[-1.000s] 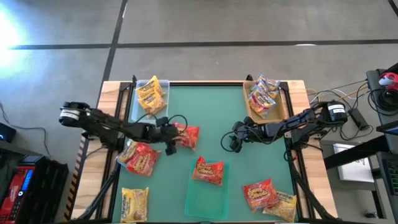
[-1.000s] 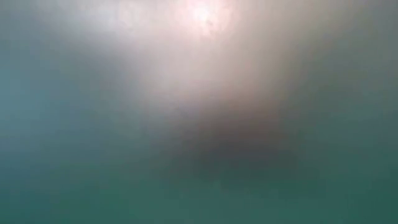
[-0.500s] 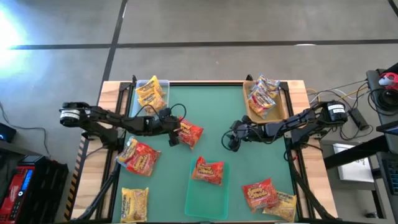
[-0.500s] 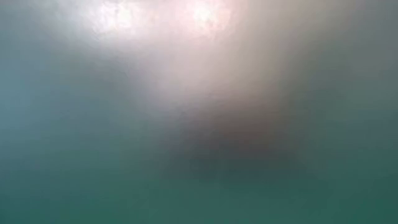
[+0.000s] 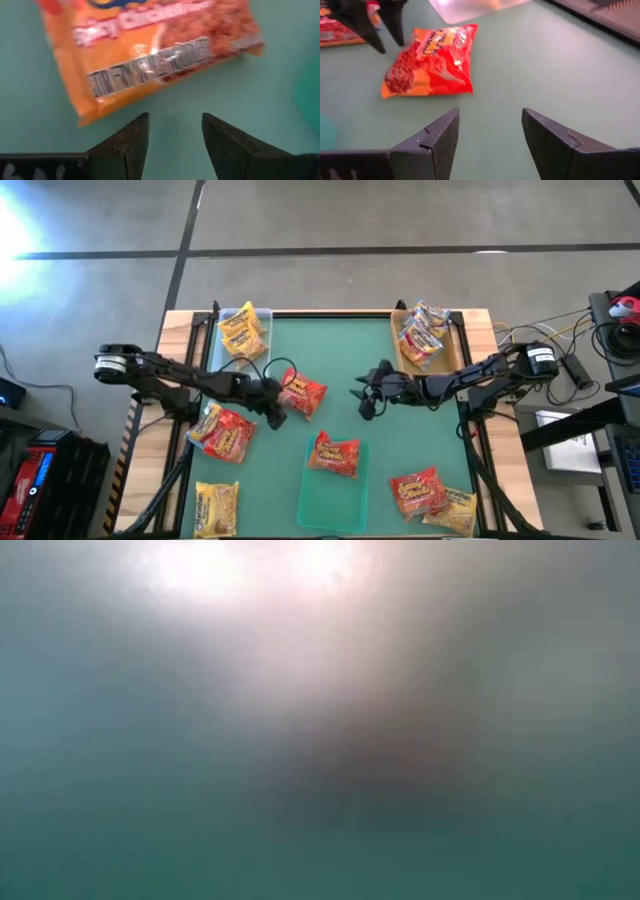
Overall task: Sort Maruchan noodles
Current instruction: Put the red noodle pack into the green bin
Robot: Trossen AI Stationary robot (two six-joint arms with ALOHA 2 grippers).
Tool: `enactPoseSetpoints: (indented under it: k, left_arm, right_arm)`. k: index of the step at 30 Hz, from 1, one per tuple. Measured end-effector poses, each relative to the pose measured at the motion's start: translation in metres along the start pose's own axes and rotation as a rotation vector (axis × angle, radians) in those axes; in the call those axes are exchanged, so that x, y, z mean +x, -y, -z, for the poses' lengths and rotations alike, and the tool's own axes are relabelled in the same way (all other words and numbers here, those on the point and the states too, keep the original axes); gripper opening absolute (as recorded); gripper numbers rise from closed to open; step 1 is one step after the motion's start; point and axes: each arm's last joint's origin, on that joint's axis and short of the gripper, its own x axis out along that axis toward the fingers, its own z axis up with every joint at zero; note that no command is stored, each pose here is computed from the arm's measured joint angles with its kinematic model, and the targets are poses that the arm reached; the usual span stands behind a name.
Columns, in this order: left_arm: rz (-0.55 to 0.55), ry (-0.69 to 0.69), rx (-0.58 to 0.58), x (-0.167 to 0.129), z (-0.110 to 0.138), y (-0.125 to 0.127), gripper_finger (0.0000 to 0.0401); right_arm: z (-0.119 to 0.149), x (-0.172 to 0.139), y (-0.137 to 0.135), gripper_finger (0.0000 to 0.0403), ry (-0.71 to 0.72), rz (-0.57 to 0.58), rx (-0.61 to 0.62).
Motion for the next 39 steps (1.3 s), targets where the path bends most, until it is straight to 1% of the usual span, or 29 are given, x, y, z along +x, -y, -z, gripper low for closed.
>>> enactPoseSetpoints:
  k: [5, 6, 11, 15, 20, 23, 27, 30, 35, 39]
  left_arm:
    - [-0.119, 0.088, -0.016, 0.003, -0.001, -0.009, 0.0166]
    - [-0.127, 0.097, -0.013, 0.004, -0.003, -0.011, 0.0166]
    - [-0.105, 0.15, 0.026, 0.012, -0.011, -0.01, 0.0166]
    - [-0.078, 0.194, 0.071, 0.023, -0.019, -0.005, 0.0166]
    - [-0.078, 0.229, 0.127, 0.037, -0.031, 0.005, 0.0166]
    - [-0.093, 0.217, 0.163, 0.045, -0.037, 0.01, 0.0166]
    - [-0.17, 0.139, 0.179, 0.048, -0.039, 0.011, 0.0166]
    - [-0.217, 0.103, 0.165, 0.046, -0.035, 0.007, 0.0166]
    - [-0.236, 0.088, 0.126, 0.037, -0.028, 0.002, 0.0166]
    - [-0.317, 0.058, 0.08, 0.027, -0.022, -0.005, 0.0166]
  right_arm:
    - [-0.011, 0.003, 0.0, 0.0205, 0.028, 0.004, -0.055]
    - [-0.012, 0.003, 0.001, 0.0205, 0.032, 0.008, -0.057]
    - [-0.015, 0.005, 0.007, 0.0205, 0.036, 0.028, -0.044]
    - [-0.015, 0.006, 0.009, 0.0205, 0.033, 0.039, -0.035]
    - [-0.014, 0.006, 0.01, 0.0205, 0.026, 0.04, -0.036]
    - [-0.014, 0.006, 0.01, 0.0205, 0.018, 0.042, -0.024]
    - [-0.009, 0.006, 0.011, 0.0205, -0.028, 0.053, -0.027]
    - [-0.005, 0.005, 0.012, 0.0205, -0.064, 0.062, -0.031]
    - [-0.003, 0.005, 0.013, 0.0205, -0.086, 0.069, -0.04]
    - [-0.002, 0.005, 0.013, 0.0205, -0.091, 0.07, -0.046]
